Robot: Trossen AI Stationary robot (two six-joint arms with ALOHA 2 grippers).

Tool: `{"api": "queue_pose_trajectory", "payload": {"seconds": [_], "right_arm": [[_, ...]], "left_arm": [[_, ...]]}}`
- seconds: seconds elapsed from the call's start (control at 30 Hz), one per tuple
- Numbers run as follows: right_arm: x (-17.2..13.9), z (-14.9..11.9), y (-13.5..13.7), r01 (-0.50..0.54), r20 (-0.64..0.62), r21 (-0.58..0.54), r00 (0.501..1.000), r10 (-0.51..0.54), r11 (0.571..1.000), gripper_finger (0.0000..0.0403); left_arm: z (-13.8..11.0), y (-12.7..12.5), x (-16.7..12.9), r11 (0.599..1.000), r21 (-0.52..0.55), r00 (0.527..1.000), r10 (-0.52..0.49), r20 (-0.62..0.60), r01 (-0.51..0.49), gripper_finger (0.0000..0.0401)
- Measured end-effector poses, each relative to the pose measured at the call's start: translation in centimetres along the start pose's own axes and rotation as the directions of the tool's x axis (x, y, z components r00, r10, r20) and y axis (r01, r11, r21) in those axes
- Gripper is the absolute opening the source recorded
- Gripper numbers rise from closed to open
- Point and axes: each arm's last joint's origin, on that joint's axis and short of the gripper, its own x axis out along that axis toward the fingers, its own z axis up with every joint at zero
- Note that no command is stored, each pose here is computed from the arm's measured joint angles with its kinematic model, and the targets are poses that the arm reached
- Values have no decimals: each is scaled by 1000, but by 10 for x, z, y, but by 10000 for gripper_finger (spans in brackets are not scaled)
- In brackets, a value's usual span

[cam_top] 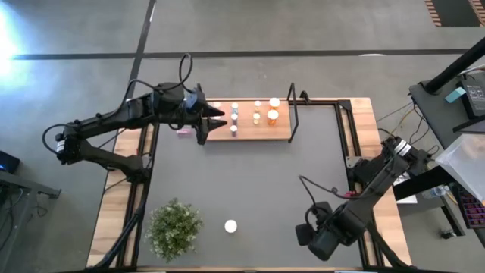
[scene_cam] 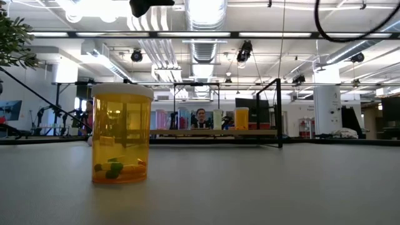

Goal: Pick and place medicine bottles onto shelf by color
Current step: Put the yellow pill bottle on the shelf aligned with the other yellow pill bottles

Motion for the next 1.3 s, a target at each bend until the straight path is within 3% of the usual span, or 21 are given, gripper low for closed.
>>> {"api": "queue_pose_trajectory", "payload": {"seconds": [0.33,0.77,1.3], "right_arm": [[35,12,-16,144,3,-30,990,-144,989,272],[68,21,-28,146,-41,-112,988,-151,983,265],[77,23,-29,125,-63,-166,989,-137,978,183]], "left_arm": [[3,0,1,1000,2,1000,-3,29,3,163],[2,0,1,1000,-1,1000,2,28,-2,163],[1,1,4,1000,-2,1000,7,18,-7,163]]}}
